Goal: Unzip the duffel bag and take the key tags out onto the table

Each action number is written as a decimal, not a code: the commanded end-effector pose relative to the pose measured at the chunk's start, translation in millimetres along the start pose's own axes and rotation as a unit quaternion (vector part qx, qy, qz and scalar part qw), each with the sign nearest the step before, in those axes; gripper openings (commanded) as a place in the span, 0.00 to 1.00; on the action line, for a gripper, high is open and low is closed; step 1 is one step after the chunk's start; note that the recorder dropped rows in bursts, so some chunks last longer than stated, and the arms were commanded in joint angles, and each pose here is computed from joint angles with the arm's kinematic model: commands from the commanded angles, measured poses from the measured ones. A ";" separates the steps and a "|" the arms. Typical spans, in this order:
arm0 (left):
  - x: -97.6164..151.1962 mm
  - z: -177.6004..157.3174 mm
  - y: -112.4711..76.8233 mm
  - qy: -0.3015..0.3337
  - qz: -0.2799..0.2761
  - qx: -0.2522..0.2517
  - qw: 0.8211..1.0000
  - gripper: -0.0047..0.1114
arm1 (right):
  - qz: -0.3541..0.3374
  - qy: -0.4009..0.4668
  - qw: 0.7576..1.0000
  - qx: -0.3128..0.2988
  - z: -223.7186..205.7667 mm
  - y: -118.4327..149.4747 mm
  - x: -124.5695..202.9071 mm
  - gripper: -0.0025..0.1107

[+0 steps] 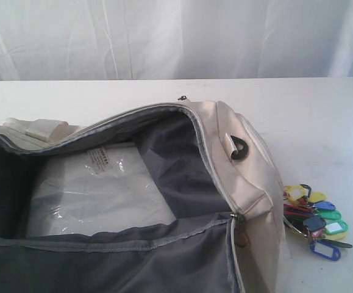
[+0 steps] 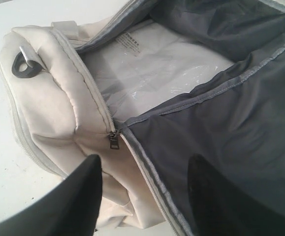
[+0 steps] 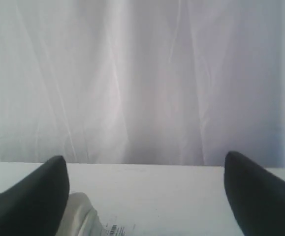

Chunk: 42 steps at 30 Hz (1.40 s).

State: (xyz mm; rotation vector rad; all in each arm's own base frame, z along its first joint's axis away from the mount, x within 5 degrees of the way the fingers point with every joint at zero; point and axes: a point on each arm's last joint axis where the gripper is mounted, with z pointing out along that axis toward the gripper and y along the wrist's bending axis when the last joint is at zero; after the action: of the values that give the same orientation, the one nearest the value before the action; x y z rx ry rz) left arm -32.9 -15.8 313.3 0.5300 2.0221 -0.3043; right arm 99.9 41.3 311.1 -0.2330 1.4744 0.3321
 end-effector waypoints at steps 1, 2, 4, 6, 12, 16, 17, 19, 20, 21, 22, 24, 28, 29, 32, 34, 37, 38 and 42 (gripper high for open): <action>1.4 -0.6 -0.8 0.001 -0.002 0.004 1.000 0.44 | -0.025 -0.043 0.998 -0.031 -22.3 2.2 -11.5 0.64; 1.2 -0.6 -0.8 0.000 -0.002 0.004 1.000 0.39 | -0.023 -0.052 0.998 -0.032 -26.0 1.7 -13.4 0.60; 1.0 -0.6 -0.8 -0.001 -0.001 0.004 1.000 0.30 | -0.025 -0.071 0.996 -0.038 -34.7 1.4 -17.0 0.49; 0.0 -0.6 -0.5 -0.007 -0.001 0.002 1.000 0.20 | -0.025 -0.084 0.995 -0.049 -42.2 2.3 -19.1 0.38; -5.3 -0.9 0.8 -0.036 0.000 -0.005 0.999 0.04 | -0.068 -0.077 0.984 -0.149 -65.3 17.0 -14.4 0.06; -4.5 -0.9 3.2 -0.031 0.010 -0.018 0.999 0.04 | -0.145 -0.065 0.974 -0.159 -70.2 18.3 -6.5 0.02; -4.2 -0.9 4.4 -0.030 0.012 -0.025 0.999 0.04 | -0.143 -0.065 0.976 -0.151 -69.3 17.0 -5.4 0.02; -4.2 -1.0 6.3 -0.030 0.010 -0.035 0.999 0.04 | -0.119 -0.069 0.982 -0.127 -66.3 12.9 -1.9 0.02; -4.3 -1.1 6.9 -0.030 0.010 -0.039 0.999 0.04 | -0.103 -0.073 0.985 -0.117 -65.0 11.1 0.0 0.02; -4.3 -1.1 6.9 -0.030 0.010 -0.039 0.999 0.04 | -0.087 -0.077 0.988 -0.105 -63.5 8.9 2.7 0.02; -4.3 -1.1 6.9 -0.030 0.010 -0.039 0.999 0.04 | -0.073 -0.080 0.990 -0.095 -62.1 7.0 5.7 0.02; -4.4 -1.0 6.4 -0.031 0.009 -0.036 0.999 0.04 | -0.056 -0.076 0.992 -0.085 -59.7 5.0 13.6 0.02; -4.4 -1.0 6.5 -0.031 0.009 -0.037 0.999 0.04 | -0.050 -0.056 0.993 -0.092 -58.1 6.1 23.3 0.02; -4.4 -1.0 6.5 -0.031 0.009 -0.037 0.999 0.04 | -0.050 -0.052 0.993 -0.095 -58.2 6.6 24.0 0.02; -4.4 -1.0 6.5 -0.031 0.009 -0.037 0.999 0.04 | -0.050 -0.041 0.992 -0.105 -58.3 8.4 26.2 0.02; -4.4 -1.0 6.5 -0.031 0.009 -0.037 0.999 0.04 | -0.050 -0.036 0.992 -0.110 -58.4 9.1 27.1 0.02; -4.4 -1.0 6.5 -0.031 0.009 -0.037 0.999 0.04 | -0.051 -0.035 0.992 -0.111 -58.5 9.3 27.3 0.02; -4.4 -1.0 6.5 -0.031 0.009 -0.037 0.999 0.04 | -0.051 -0.035 0.992 -0.111 -58.5 9.3 27.3 0.02; -4.4 -1.0 6.5 -0.031 0.009 -0.037 0.999 0.04 | -0.051 -0.035 0.992 -0.111 -58.5 9.3 27.3 0.02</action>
State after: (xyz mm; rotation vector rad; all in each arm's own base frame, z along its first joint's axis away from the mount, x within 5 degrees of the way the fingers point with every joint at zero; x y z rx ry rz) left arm -27.9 -10.6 317.6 0.4934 1.9688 -0.2219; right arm 43.9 31.4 281.2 -0.4681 1.3476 0.4189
